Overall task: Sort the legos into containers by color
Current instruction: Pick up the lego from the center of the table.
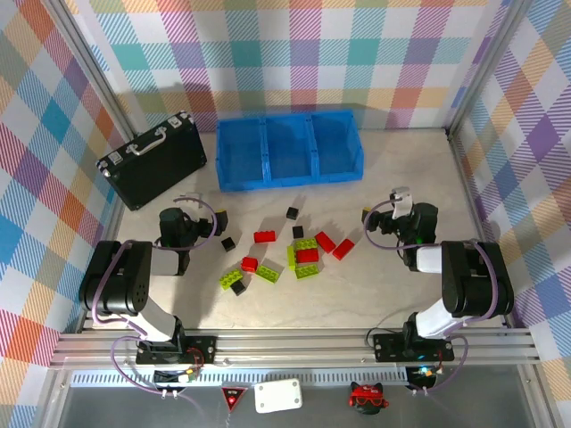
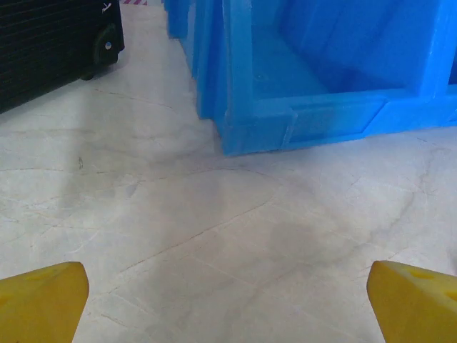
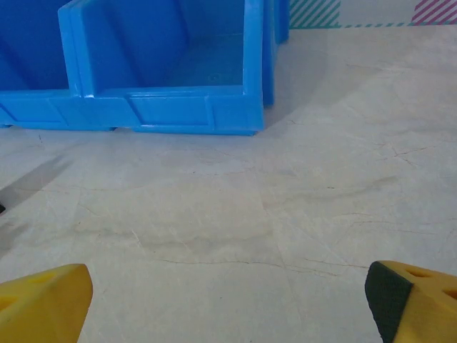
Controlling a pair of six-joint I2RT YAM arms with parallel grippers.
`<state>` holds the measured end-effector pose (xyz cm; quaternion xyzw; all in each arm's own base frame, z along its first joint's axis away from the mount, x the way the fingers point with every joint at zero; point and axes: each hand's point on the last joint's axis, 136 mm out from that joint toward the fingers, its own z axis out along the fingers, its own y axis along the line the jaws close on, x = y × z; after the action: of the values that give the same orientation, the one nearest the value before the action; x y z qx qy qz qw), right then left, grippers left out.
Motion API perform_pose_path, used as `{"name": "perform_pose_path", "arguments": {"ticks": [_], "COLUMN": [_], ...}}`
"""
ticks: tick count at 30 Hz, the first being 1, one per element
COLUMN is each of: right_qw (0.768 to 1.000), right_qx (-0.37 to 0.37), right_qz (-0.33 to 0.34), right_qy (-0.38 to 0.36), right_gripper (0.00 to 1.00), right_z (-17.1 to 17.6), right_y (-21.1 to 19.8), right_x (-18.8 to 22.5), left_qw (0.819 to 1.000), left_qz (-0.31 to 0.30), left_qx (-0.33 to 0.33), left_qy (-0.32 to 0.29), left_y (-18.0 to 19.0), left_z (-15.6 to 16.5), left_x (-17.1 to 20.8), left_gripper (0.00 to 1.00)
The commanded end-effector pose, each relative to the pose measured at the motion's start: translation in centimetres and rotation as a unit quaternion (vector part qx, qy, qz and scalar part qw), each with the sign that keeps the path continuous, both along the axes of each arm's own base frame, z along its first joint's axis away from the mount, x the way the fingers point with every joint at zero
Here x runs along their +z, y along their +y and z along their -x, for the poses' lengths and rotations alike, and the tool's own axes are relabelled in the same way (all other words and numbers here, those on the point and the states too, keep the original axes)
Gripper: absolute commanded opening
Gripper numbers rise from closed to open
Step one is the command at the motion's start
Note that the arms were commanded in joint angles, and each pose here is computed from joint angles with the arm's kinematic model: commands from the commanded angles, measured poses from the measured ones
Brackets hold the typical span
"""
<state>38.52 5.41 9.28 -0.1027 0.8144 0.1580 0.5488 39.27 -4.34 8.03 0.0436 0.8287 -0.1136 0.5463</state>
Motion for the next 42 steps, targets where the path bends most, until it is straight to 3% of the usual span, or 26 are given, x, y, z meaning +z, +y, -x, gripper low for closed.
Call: {"name": "perform_pose_path", "arguments": {"ticks": [1, 14, 18, 42], "right_qw": [1.0, 1.0, 1.0, 1.0], "right_qx": [0.014, 0.014, 0.014, 0.012], "right_qz": [0.002, 0.002, 0.001, 0.002], "right_qy": [-0.019, -0.019, -0.019, -0.02], "right_gripper": [0.99, 0.99, 0.99, 0.99], "right_z": [0.2, 0.2, 0.2, 0.2], "right_y": [0.3, 0.3, 0.3, 0.2], "right_x": [0.7, 0.7, 0.7, 0.7], "left_qw": [1.0, 1.0, 0.998, 0.998], "left_qz": [0.0, -0.001, -0.015, -0.016], "left_qx": [-0.009, -0.008, 0.054, 0.055], "left_qy": [-0.013, -0.016, -0.003, -0.005], "left_y": [0.0, 0.1, 1.7, 1.7], "left_z": [-0.2, -0.2, -0.6, -0.6], "left_x": [0.5, 0.5, 0.2, 0.3], "left_gripper": [1.0, 1.0, 1.0, 1.0]}}
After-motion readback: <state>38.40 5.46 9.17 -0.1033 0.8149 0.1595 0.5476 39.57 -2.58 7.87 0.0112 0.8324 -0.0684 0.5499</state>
